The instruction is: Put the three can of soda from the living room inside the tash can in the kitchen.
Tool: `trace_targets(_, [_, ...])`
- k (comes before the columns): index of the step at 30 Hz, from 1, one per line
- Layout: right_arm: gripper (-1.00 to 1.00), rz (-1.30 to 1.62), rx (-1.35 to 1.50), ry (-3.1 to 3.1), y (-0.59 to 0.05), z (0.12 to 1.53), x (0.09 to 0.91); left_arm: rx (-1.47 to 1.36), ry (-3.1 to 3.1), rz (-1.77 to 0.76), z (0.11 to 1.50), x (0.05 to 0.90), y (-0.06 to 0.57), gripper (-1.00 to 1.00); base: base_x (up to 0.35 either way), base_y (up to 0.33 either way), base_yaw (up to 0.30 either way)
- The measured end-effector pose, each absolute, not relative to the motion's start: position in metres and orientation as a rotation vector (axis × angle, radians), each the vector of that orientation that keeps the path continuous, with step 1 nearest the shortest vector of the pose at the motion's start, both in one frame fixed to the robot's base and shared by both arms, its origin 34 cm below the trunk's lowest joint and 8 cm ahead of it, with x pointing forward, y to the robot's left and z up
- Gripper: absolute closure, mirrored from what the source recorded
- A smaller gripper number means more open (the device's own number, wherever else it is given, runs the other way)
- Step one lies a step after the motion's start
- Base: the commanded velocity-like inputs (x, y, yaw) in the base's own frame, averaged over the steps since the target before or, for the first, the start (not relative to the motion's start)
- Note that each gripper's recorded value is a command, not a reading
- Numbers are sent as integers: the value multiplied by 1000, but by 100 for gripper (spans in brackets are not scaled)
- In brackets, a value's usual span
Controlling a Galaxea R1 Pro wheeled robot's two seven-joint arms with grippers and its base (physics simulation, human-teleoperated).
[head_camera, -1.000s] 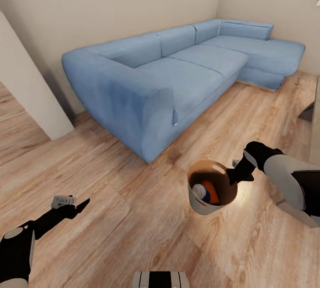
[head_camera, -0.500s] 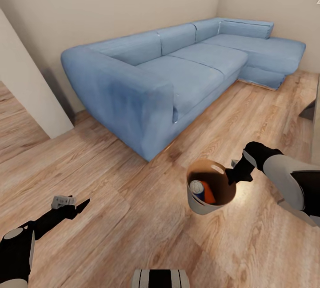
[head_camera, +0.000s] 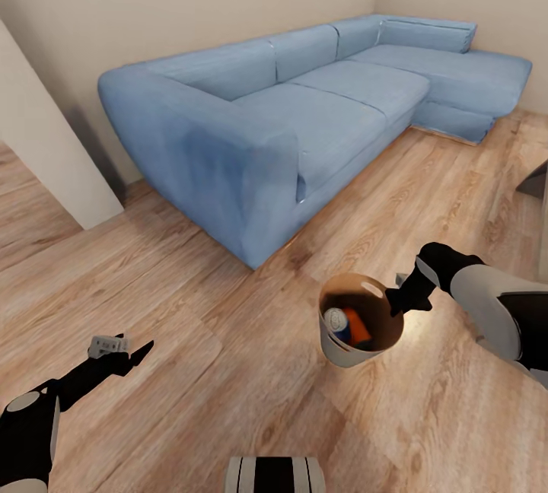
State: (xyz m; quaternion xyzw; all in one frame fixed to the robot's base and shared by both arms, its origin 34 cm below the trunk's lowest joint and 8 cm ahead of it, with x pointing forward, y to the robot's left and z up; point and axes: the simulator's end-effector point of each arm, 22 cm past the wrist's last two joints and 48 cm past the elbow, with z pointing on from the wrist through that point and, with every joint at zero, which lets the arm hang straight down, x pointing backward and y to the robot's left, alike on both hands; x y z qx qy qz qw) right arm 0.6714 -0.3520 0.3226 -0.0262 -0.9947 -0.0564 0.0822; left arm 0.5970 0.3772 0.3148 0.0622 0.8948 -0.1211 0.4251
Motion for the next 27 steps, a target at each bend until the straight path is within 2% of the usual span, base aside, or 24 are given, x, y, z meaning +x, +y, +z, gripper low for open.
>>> trace_targets(27, [100,-157,-81,-2943,-356,305,665,154,2275,-310,296,583,376,-100,0,0,0])
